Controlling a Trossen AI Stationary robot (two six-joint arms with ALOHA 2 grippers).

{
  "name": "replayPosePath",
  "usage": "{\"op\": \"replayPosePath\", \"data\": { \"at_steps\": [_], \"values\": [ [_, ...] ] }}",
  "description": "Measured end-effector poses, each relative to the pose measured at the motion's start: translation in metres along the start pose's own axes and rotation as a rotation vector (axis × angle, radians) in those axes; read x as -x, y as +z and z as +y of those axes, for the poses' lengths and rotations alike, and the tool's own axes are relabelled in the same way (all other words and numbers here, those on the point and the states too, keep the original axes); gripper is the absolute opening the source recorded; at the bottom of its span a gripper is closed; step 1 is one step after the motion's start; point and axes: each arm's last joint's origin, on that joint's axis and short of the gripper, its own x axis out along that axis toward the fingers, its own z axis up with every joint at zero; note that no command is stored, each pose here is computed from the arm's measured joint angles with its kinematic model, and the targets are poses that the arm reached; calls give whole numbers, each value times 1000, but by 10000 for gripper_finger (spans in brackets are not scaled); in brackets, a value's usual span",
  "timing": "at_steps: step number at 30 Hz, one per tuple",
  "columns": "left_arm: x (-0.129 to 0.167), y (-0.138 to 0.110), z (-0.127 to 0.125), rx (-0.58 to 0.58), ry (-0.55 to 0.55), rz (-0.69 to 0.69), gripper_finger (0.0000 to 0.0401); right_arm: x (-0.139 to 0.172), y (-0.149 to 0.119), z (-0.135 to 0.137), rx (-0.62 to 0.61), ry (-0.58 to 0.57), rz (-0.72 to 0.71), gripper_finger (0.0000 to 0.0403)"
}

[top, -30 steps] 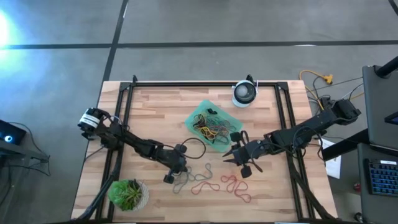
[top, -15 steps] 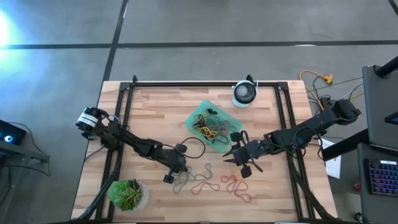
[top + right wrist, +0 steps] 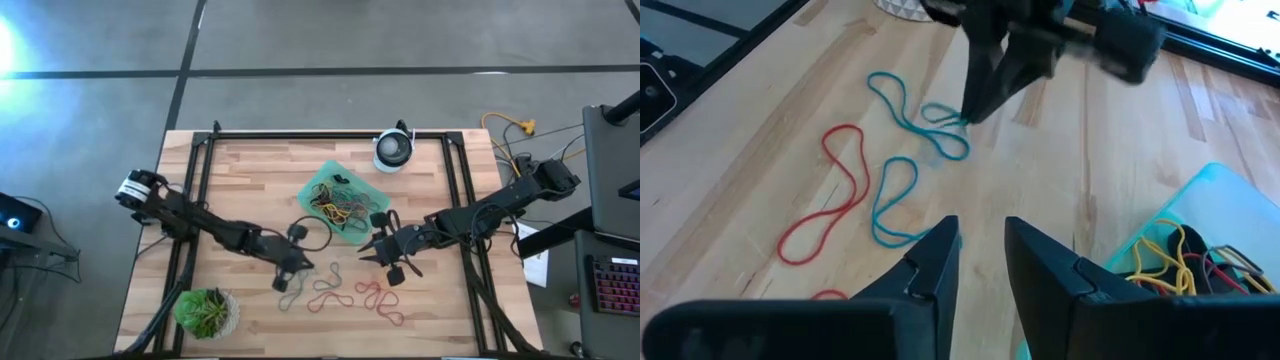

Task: Pick and place rubber bands into bin
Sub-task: Put the blue rubber band into the blue bin

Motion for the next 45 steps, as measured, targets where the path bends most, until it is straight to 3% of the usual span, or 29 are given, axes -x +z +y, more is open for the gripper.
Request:
{"op": "replayPosePath", "data": {
  "at_steps": [11, 21, 31, 39, 45],
  "values": [
    [26, 49, 33, -140, 335, -116, 3, 0, -3, 0, -23, 2, 26, 73],
    [45, 69, 110, -84, 568, -143, 3, 0, -6, 0, -49, 4, 55, 73],
    [50, 46, 165, 8, 577, -121, 3, 0, -7, 1, -45, 6, 74, 72],
    [29, 27, 174, 38, 552, -55, 7, 0, -7, 1, -64, 6, 74, 72],
    [12, 12, 175, 20, 533, 2, 40, 0, -8, 1, -64, 6, 77, 72]
  ]
}}
